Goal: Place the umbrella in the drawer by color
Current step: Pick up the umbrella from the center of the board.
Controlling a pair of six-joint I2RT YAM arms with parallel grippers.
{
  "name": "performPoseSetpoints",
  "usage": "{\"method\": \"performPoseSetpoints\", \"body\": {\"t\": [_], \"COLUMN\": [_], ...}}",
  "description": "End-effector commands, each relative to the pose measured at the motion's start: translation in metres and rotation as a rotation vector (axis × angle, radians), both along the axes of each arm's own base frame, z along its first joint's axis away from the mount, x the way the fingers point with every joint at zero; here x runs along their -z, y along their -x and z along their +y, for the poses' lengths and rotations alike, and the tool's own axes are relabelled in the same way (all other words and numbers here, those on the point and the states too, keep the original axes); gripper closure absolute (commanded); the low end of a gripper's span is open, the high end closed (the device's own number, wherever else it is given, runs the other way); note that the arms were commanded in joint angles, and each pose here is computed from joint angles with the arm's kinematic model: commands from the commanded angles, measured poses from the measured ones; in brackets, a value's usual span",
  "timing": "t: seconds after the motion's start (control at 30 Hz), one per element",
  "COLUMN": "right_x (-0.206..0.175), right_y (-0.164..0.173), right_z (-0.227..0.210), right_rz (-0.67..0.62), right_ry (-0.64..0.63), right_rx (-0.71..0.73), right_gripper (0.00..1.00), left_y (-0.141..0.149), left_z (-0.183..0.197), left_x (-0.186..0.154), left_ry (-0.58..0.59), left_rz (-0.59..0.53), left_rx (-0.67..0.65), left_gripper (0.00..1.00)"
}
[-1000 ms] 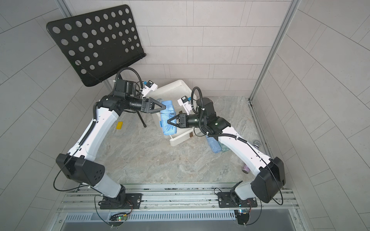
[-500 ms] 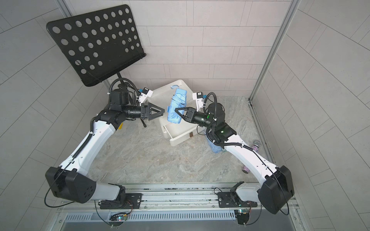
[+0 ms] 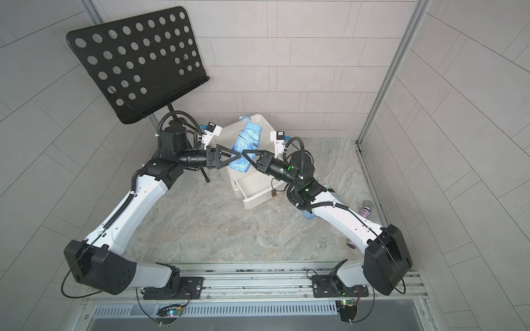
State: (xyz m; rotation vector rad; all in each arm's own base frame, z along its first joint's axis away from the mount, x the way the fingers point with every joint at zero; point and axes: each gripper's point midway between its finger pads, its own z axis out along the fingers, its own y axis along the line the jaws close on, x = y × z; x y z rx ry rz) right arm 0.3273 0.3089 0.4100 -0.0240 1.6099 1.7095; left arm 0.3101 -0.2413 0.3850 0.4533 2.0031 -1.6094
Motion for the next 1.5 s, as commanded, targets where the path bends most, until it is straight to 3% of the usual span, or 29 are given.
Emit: {"method": "performPoseSetpoints", "body": {"t": [0.0,0.2,0.37,0.57,0.77,0.93,1.0,1.47], "right_x": [-0.048,-0.047,-0.047,-0.044,-0.043,-0.040,-0.041,-0.037], "right_y": [0.010,0.009,0.007,0.006,0.007,0.012,0.016,0.012], "right_z": [-0.008,-0.006,-0.006,-0.006,-0.009,-0.011,-0.012,-0.033], "right_rz": [-0.116,-0.112,-0.110,-0.105,-0.110,-0.134,-0.146,-0.155], "right_ry": [-0.106,-0.106,-0.113,-0.110,-0.075,0.005,0.035,0.128], "right_rx": [0.004,0.002,0.003,0.011,0.028,0.027,0.021,0.042], "right_gripper": [0.75,0.75,0.75,0.73,0.61,0.30,0.24,0.22], "left_y": [0.006,0.010,0.012,0.014,0.015,0.019,0.021,0.039], "left_z": [-0.001,-0.005,-0.008,-0.007,-0.009,-0.010,-0.011,-0.013], "left_x": [-0.020,-0.015,-0.012,-0.016,-0.019,-0.025,-0.026,-0.029], "left_ry": [0.023,0.025,0.024,0.033,0.045,0.056,0.056,0.056], "left_rz": [-0.070,-0.070,-0.063,-0.070,-0.067,-0.069,-0.063,-0.036], "left_rx": [0.003,0.013,0.023,0.028,0.051,0.090,0.108,0.239], "left_gripper": [0.02,0.28,0.39,0.64,0.88,0.92,0.92,0.92]}}
